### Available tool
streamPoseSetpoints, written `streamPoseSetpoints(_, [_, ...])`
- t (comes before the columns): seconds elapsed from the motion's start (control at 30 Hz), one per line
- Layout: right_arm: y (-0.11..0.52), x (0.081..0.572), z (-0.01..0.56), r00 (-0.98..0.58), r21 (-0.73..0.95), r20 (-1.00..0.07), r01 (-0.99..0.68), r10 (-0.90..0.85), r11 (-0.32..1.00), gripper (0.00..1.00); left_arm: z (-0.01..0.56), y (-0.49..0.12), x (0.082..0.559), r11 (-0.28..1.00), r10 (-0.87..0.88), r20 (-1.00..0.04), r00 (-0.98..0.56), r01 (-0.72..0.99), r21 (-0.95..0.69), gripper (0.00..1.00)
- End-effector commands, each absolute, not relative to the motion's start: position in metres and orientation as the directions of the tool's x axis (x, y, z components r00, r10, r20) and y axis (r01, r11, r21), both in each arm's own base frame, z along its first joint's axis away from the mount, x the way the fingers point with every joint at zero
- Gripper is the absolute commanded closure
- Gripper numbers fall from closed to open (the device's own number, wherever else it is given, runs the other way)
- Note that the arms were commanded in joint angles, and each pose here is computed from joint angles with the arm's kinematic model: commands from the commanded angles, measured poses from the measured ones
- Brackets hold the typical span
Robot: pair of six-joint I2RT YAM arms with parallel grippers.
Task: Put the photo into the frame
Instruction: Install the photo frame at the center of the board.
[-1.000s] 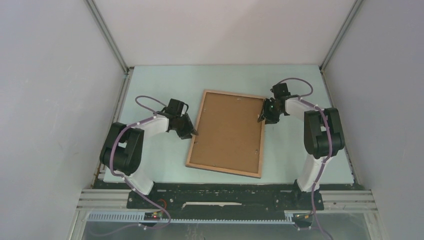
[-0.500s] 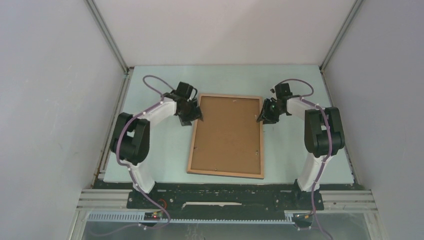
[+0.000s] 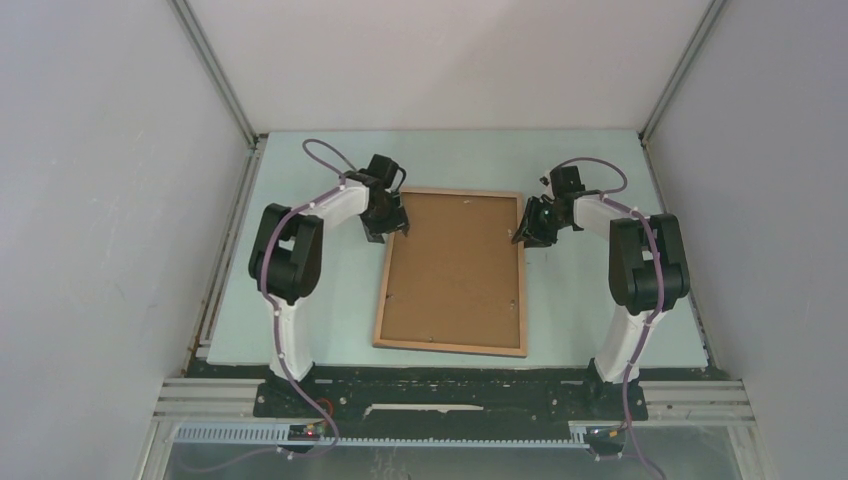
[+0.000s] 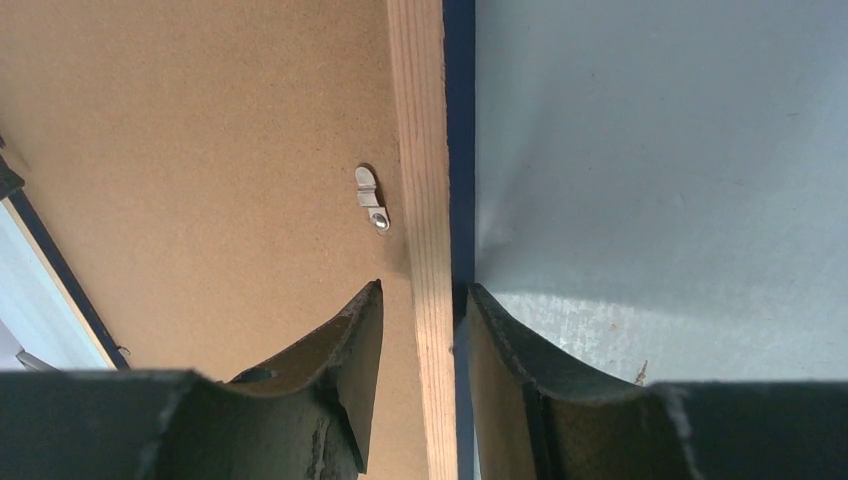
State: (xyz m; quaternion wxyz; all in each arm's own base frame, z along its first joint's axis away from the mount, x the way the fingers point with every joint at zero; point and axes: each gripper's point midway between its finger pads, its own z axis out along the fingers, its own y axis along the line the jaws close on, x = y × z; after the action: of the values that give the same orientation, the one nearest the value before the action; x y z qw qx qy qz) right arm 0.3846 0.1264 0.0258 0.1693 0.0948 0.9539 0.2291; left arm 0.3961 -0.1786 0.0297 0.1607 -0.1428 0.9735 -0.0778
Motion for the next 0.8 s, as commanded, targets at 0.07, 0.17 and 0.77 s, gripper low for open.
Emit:
streamPoseSetpoints(0.07, [0.136, 0.389, 0.034, -0.922, 0.516, -0.29, 0.075, 0.256, 0.854, 0.56, 0.04, -0.174, 0.419, 0.936, -0.337, -0.32, -0.885, -0.279, -0.214, 0.41])
streamPoseSetpoints(0.17, [0.137, 0.389, 0.033, -0.923, 0.516, -0.289, 0.074, 0.255, 0.854, 0.56, 0.036, -0.17, 0.42, 0.933, -0.349, -0.318, -0.882, -0.293, -0.211, 0.43])
streamPoseSetpoints(0.77, [0.139, 0.388, 0.035, -0.923, 0.515, -0.296, 0.063, 0.246, 0.855, 0.56, 0.018, -0.168, 0.424, 0.915, -0.398, -0.293, -0.869, -0.352, -0.196, 0.4])
